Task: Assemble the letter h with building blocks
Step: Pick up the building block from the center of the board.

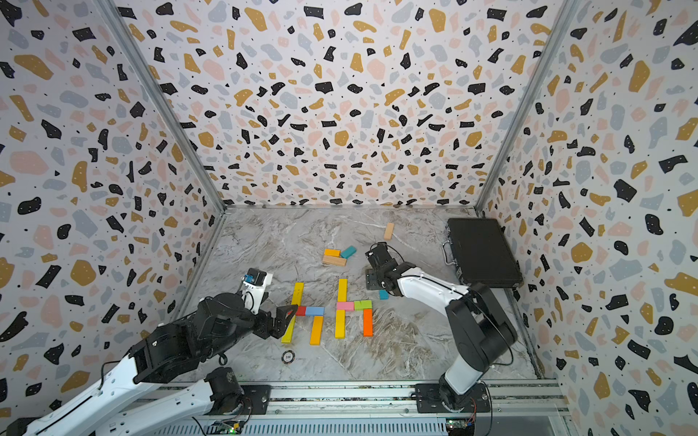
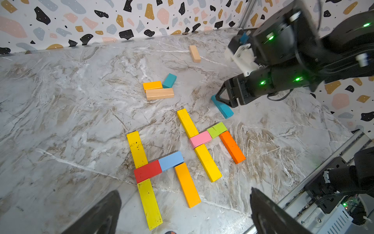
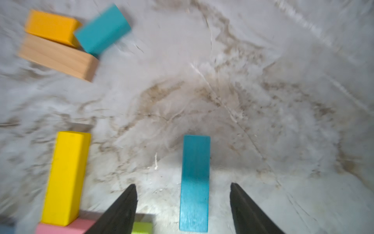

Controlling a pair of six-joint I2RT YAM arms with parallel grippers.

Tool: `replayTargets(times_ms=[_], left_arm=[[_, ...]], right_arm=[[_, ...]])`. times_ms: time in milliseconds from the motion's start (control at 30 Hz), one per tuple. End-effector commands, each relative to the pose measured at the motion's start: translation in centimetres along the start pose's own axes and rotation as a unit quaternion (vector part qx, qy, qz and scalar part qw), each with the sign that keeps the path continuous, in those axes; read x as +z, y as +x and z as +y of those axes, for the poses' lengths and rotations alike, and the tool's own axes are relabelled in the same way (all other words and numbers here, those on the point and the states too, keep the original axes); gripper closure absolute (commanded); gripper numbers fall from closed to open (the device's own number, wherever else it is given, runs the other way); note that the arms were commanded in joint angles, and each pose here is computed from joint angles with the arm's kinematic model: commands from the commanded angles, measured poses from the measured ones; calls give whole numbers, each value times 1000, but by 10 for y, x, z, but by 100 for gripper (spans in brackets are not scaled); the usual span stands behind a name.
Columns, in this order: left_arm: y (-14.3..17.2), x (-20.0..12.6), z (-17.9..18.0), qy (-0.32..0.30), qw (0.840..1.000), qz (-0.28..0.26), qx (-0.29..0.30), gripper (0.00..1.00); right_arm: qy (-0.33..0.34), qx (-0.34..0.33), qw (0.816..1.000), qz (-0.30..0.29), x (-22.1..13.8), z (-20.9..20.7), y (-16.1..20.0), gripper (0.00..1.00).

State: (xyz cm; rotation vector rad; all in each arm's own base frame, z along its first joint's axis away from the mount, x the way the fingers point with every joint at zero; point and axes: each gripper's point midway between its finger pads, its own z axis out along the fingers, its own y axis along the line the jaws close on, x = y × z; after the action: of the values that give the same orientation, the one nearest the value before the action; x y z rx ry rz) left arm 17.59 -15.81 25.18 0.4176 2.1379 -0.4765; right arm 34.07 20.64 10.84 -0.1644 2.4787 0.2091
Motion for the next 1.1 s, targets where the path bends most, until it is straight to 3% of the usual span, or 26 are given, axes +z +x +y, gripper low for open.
replayTargets(times_ms=[0,200,300,600,700,800,1067], left_arm=[[-8,2,2,-8,1000,-17,-9,1],[-9,35,1,-2,997,4,-73,1],[-13,74,-7,23,993,18,-114,1],[-15,208,0,-16,986,89,-141,2],[-32,248,0,-22,989,93,-109,2],[-22,286,3,-44,986,145,-69,4],[-31,350,21,-62,981,182,19,3]], right_arm=[[-52,-6,998,-32,-42,6,-2,25],[-98,-5,994,-40,-73,1,27,27],[-104,-1,993,-50,-80,-5,37,27],[-121,14,991,-51,-86,-11,58,27],[-130,21,990,-50,-88,-9,60,27],[-143,27,988,-54,-90,-7,62,27],[-153,31,986,-56,-93,-5,64,27]])
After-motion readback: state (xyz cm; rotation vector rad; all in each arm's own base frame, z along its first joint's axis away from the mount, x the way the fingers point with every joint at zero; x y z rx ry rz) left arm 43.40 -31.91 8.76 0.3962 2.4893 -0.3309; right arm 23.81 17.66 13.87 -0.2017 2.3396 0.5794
